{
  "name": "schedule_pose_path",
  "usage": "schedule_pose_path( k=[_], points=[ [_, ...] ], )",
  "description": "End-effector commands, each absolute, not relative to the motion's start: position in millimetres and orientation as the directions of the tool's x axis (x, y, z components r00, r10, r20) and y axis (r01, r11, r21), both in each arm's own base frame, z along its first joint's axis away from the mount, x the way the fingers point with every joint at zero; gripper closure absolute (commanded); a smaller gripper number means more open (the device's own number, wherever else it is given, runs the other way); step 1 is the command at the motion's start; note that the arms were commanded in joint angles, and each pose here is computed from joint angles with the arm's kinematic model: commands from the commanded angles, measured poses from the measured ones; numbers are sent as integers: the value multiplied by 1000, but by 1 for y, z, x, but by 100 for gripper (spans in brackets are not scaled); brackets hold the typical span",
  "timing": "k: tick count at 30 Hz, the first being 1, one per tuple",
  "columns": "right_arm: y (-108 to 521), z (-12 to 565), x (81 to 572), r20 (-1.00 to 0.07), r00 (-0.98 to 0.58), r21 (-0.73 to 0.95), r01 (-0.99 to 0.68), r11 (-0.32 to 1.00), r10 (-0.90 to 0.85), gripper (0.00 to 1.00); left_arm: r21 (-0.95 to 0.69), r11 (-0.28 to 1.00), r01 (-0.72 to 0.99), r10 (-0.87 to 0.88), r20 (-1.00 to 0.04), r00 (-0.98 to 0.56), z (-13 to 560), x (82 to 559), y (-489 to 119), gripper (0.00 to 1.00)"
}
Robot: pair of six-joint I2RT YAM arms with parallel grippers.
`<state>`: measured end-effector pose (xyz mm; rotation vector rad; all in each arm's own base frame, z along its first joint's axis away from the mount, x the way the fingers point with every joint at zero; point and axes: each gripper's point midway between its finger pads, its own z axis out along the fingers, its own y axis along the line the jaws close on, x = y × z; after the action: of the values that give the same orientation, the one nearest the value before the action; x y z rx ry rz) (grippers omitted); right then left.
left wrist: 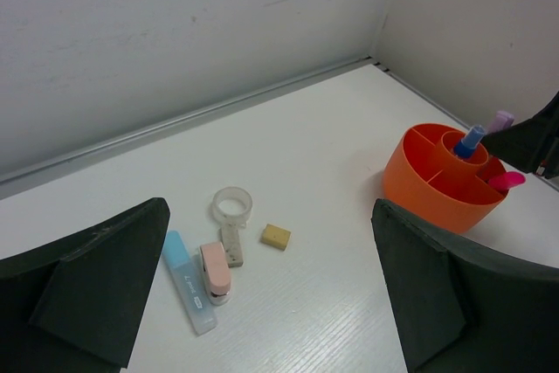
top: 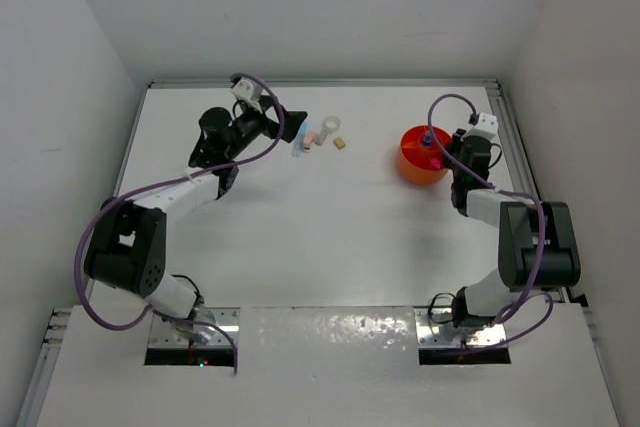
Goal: Sort the stationery into containers
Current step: Place the pen in the storage box.
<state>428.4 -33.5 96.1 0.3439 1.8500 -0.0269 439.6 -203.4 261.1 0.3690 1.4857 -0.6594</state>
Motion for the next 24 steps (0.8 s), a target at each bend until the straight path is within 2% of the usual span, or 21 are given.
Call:
schedule_pose_path(
  k=[1, 4, 11, 14, 18, 24],
  points=[
    [-36, 108, 433, -950, -201, 185, 254, 949, 239, 100, -141, 781, 609, -203, -979, 34, 287, 436, -196, 0],
    [-36, 105, 431, -947, -207, 188, 258, 948, 245, 99, -141, 781, 608, -205, -978, 36, 287, 437, -195, 0],
    [-34, 103, 429, -945, -222, 184, 248, 951, 240, 81, -132, 783, 608, -207, -977, 53, 290, 436, -194, 0],
    [-32, 106, 429, -947, -223, 179, 237, 955, 233, 78, -135, 783, 607, -207, -977, 49, 288, 436, -194, 0],
    [-31, 106, 428, -945, -232, 176, 232, 957, 231, 66, -132, 784, 607, -207, -977, 55, 289, 435, -193, 0],
    [-30, 108, 428, -945, -233, 178, 223, 958, 230, 63, -120, 788, 604, -204, -976, 72, 292, 436, -192, 0]
  ],
)
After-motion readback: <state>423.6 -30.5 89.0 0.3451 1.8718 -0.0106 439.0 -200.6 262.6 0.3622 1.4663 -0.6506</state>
